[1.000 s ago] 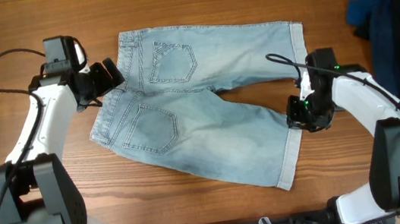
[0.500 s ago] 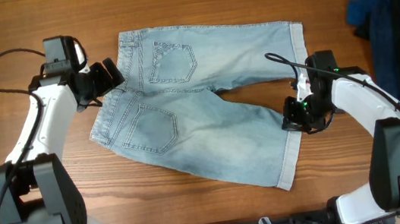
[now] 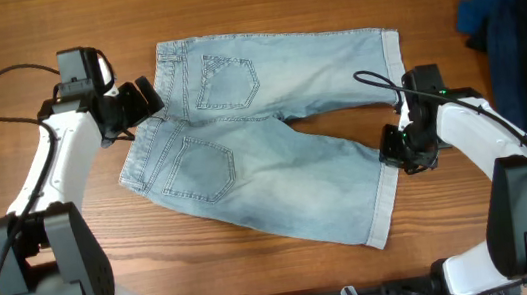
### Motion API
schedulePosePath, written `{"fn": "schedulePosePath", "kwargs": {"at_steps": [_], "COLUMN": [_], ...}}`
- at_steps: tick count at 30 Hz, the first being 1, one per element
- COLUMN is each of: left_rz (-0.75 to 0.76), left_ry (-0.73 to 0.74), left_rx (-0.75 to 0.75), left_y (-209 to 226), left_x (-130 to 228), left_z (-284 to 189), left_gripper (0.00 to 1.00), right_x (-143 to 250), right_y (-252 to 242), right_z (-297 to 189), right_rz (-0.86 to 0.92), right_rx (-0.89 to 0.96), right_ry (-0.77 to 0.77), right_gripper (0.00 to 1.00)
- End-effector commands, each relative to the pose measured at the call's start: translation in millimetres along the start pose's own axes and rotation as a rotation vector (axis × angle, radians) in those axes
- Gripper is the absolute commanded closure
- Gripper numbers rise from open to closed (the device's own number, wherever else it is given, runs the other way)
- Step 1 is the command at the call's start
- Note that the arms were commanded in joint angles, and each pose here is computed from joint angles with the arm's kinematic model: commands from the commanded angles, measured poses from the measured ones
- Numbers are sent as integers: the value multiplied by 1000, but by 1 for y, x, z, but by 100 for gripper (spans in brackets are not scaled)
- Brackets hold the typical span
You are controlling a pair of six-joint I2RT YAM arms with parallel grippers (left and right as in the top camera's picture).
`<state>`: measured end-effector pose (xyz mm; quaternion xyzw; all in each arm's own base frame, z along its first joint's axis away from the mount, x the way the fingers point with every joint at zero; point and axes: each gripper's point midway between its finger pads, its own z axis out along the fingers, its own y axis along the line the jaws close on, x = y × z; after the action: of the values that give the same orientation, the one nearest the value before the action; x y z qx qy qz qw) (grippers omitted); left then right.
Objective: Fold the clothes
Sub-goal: 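Grasp the lower leg hem with the right gripper and tug right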
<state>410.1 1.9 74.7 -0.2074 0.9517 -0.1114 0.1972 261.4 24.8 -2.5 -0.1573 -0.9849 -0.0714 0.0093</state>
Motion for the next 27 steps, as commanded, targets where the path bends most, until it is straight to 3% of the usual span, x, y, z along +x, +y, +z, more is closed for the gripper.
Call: {"fn": "schedulePosePath", "kwargs": {"at_steps": [1,5,9,16,27], "left_rz": [6,6,6,6,6], "left_ry": [15,15,15,15,15], "left_rx": [-11,-11,-11,-11,-11], "left_y": [2,2,2,2,2], "left_x": [4,4,4,4,4], "left_z": [5,5,5,5,5], "left_gripper": [0,0,0,0,0], "right_x": [2,13,16,4,2], "right_y": [8,36,44,20,6], "right_z": [3,-1,-4,3,26], "right_rz": [17,-6,-5,-7,-14], "right_rx": [-47,-213,-260,-115,-76], "right_ry": [10,70,90,24,-52], "right_gripper": [96,96,96,96,96]}}
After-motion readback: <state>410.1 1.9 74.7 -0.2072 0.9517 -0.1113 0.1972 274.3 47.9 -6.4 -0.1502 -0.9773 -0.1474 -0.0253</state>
